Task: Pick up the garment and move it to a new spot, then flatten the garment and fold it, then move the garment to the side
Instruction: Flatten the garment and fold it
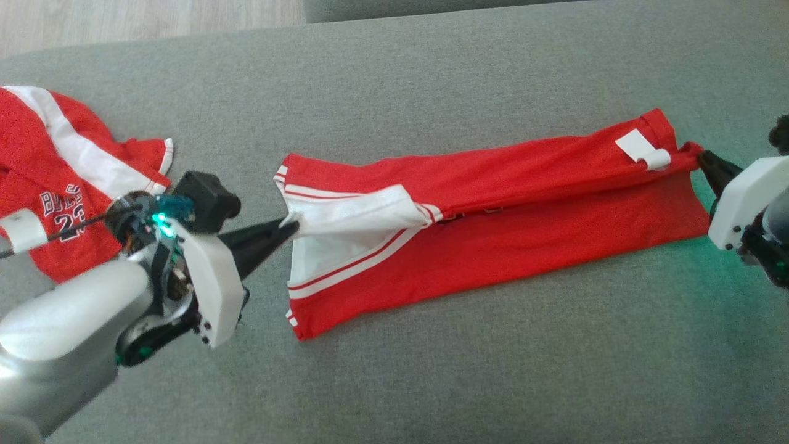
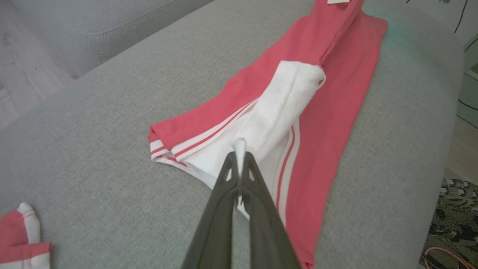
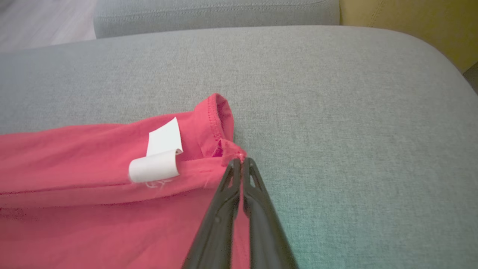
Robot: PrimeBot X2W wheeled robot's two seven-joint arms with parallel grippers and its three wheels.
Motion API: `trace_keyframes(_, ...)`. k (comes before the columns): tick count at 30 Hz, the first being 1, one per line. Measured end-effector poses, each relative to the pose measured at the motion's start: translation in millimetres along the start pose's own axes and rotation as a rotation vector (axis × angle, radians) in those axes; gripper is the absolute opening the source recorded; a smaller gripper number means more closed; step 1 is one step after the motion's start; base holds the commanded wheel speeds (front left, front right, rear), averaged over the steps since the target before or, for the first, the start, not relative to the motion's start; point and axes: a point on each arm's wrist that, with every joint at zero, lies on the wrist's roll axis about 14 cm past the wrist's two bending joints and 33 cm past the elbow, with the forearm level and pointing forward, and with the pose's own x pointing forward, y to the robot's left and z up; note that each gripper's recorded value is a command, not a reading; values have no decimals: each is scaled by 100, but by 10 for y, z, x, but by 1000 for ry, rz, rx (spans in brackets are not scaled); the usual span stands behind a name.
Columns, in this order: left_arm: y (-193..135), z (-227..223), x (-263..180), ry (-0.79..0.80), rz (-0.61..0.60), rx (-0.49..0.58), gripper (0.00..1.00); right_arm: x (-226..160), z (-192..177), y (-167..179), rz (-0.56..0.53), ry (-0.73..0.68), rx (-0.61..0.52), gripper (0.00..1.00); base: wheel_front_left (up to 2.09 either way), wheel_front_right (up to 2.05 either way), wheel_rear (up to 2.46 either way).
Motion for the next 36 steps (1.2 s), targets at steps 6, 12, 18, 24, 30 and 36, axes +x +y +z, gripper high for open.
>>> trace_keyframes(6, -139, -126, 0, 35, -33, -6, 0, -52, -126, -55, -7, 70, 10, 0, 0, 0, 0)
trace_keyframes(12, -243, -203, -8, 61, -49, 18, 0, -168, -312, -82, -9, 157, 29, 0, 0, 0, 0)
trace_keyframes(18, -325, -258, -12, 79, -58, 41, 0, -299, -313, -154, -17, 175, 35, 0, 0, 0, 0)
trace_keyframes(24, -368, -357, 21, 102, -60, 56, 0, -356, -394, -149, -14, 209, 37, 0, 0, 0, 0)
trace_keyframes(30, -481, -409, 97, 86, -64, 44, 100, -427, -508, -140, -10, 224, 65, 100, 0, 0, 0)
trace_keyframes(36, -342, -21, 104, -121, 55, 30, 100, -491, -252, -172, -17, 82, 79, 100, 0, 0, 0)
